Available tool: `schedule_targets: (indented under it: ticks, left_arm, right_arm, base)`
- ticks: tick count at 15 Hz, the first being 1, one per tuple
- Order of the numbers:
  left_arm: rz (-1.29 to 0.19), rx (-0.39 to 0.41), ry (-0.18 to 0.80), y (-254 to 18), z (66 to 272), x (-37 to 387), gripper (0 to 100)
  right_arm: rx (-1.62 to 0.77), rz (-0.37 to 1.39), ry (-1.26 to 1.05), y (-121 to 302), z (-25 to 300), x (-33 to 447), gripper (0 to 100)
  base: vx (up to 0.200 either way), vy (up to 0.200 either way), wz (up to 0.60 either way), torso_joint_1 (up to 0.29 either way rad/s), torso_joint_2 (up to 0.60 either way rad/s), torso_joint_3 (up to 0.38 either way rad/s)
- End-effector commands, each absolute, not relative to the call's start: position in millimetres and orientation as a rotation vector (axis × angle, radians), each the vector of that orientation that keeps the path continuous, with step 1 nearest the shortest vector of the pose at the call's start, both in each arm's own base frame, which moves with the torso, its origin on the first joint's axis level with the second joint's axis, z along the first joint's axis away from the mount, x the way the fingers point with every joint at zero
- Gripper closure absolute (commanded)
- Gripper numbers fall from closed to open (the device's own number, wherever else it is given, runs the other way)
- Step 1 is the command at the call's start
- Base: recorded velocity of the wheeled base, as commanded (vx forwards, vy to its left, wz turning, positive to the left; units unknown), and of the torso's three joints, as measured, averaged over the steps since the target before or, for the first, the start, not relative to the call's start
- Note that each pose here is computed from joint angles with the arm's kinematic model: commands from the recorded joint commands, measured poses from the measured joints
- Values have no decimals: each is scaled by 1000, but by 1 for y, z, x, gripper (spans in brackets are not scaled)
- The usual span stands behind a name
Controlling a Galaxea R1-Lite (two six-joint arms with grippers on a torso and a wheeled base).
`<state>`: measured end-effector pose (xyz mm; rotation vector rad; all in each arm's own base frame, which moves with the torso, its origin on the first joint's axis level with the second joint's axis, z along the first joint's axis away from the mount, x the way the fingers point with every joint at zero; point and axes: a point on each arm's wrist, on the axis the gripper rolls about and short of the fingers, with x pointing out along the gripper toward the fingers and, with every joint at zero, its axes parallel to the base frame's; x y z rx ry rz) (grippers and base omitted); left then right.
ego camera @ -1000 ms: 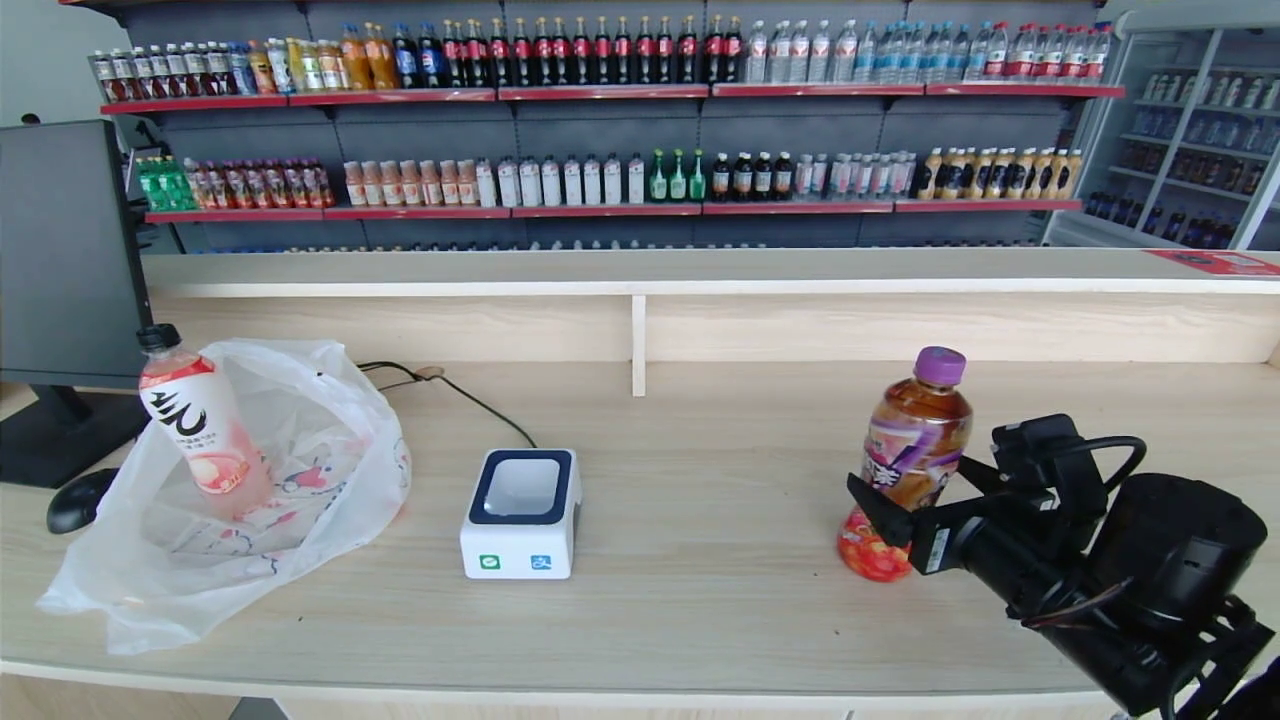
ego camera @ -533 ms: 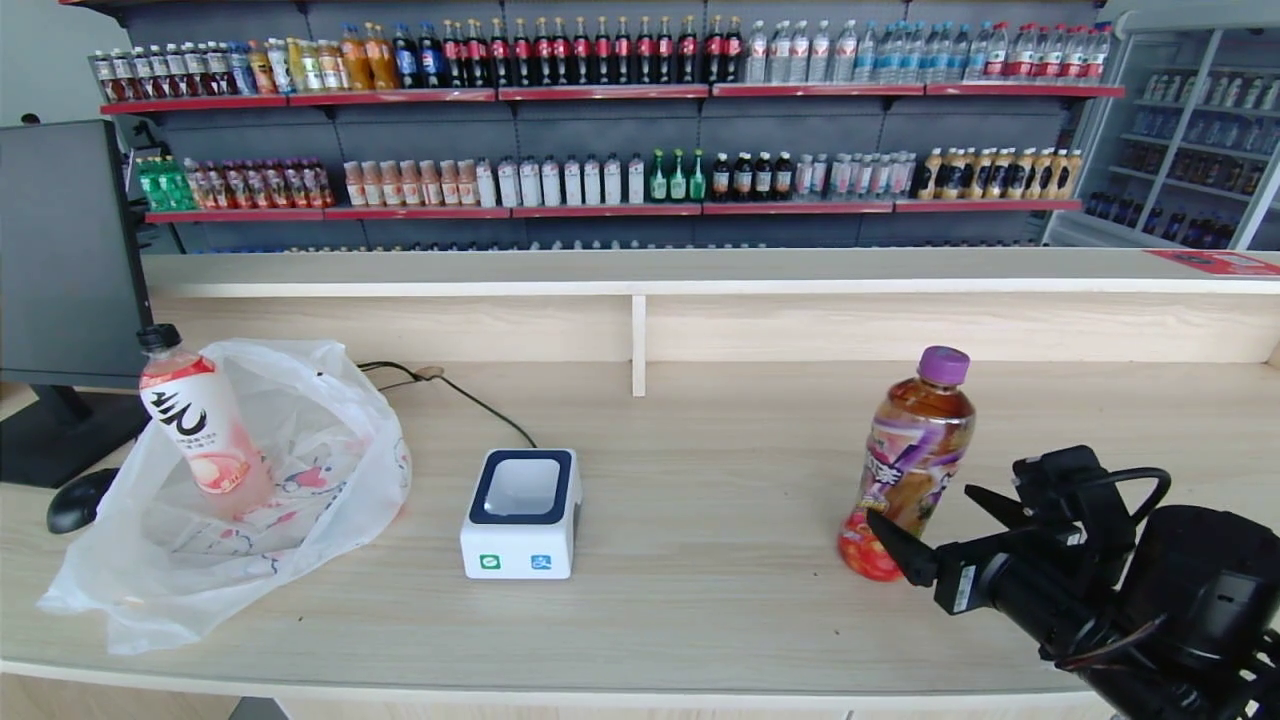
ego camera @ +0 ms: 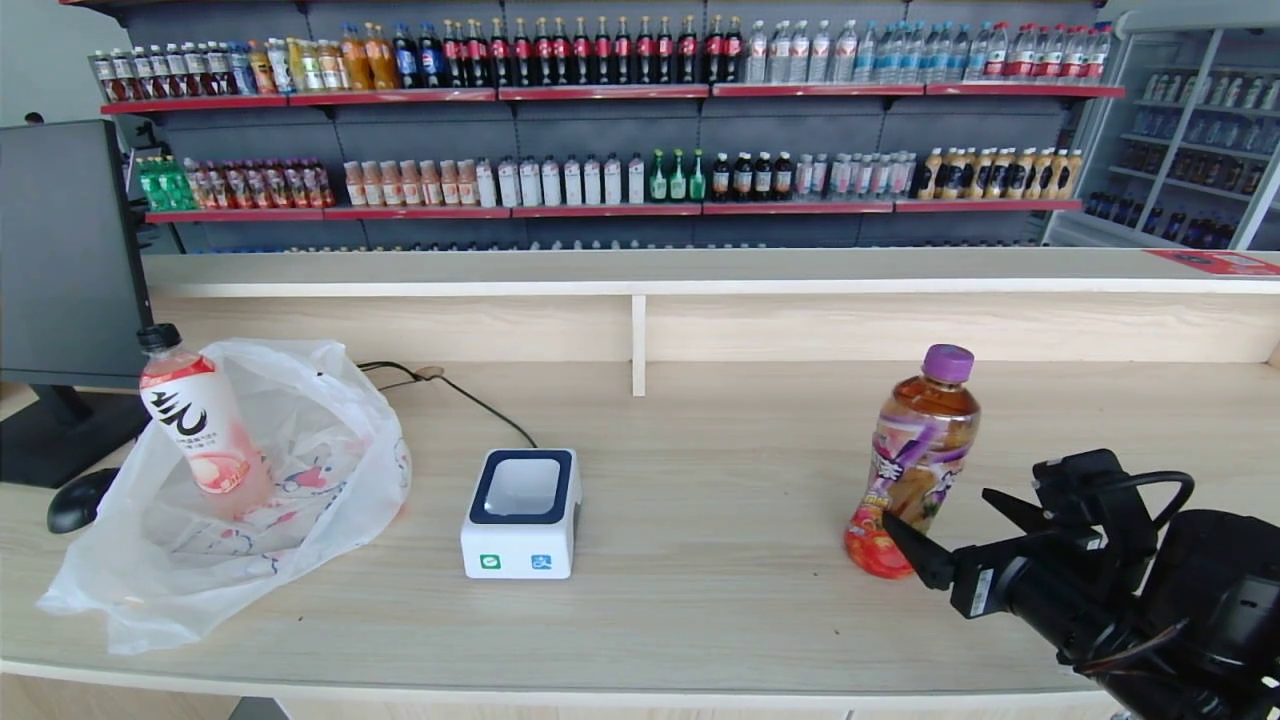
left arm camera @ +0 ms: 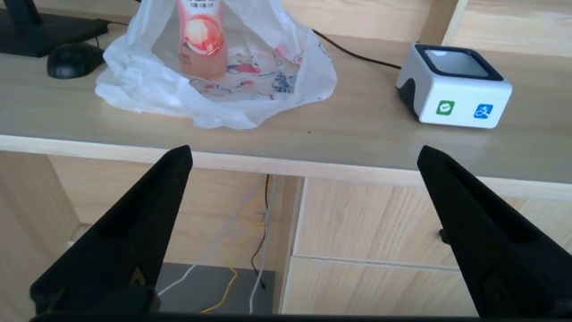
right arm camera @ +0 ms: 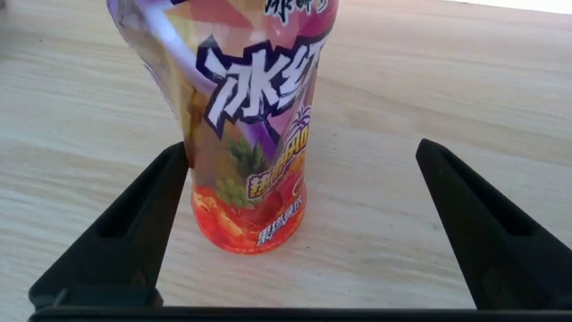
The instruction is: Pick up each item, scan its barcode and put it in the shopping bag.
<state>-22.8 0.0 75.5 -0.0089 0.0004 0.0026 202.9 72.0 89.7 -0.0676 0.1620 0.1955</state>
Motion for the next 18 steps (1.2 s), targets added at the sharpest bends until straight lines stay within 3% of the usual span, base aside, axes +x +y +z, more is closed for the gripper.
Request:
schedule_targets:
  ticks: [1, 18]
  left_arm:
    - [3, -9, 2, 0, 76, -23, 0]
    - [3, -12, 2, 0, 76, -23, 0]
  right_arm:
    - [-67, 196, 163, 71, 90, 201, 0]
    - [-64, 146, 182, 57, 90, 191, 0]
  base:
    - [0, 0, 0, 0, 0, 0]
    - [0, 0, 0, 0, 0, 0]
